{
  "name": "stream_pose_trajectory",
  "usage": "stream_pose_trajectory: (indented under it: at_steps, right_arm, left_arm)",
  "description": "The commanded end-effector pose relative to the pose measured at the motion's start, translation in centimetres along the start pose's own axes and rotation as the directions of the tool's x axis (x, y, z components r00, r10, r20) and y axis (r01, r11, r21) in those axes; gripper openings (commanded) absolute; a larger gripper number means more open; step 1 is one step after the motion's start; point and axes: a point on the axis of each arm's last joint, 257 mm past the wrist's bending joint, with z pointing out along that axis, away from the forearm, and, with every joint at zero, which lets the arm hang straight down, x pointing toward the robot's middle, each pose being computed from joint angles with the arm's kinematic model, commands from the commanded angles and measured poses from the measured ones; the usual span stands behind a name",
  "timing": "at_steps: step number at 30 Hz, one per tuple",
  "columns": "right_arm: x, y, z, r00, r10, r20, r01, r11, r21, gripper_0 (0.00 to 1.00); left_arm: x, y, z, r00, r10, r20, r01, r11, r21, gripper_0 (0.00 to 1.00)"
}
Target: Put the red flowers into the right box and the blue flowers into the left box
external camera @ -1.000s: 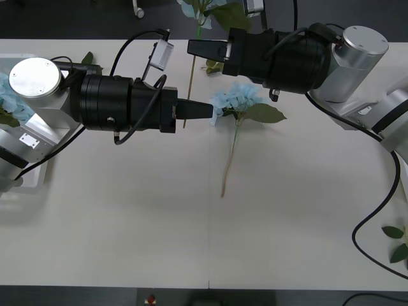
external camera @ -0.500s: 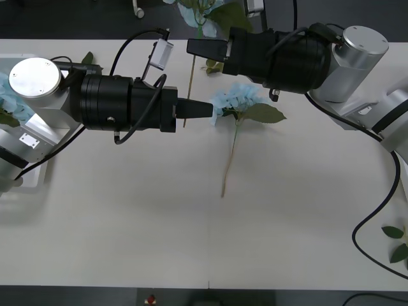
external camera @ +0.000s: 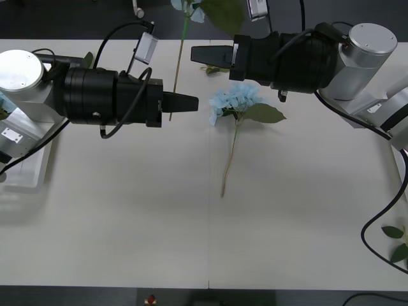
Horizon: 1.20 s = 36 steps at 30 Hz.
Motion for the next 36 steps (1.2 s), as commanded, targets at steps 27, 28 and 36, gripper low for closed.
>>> stream_pose_trajectory:
  at_steps: [27, 28, 36]
  right_arm:
    - [3.7, -1.8, -8.9, 0.89, 0.354, -0.288, -0.188, 0.859, 0.476, 1.0]
    - [3.9, -1.9, -9.0, 0.876, 0.396, -0.276, -0.214, 0.831, 0.513, 1.0]
    - [6.0, -3.6, -11.6, 0.756, 0.609, -0.241, -0.238, 0.598, 0.765, 1.0]
  left_arm:
    - [-1.2, 8.5, -41.4, 0.887, -0.012, -0.462, -0.391, 0.516, -0.762, 0.0]
    - [-0.9, 8.8, -42.6, 0.885, -0.029, -0.465, -0.394, 0.486, -0.78, 0.0]
    - [3.2, 10.6, -49.0, 0.888, -0.187, -0.419, -0.346, 0.327, -0.879, 0.0]
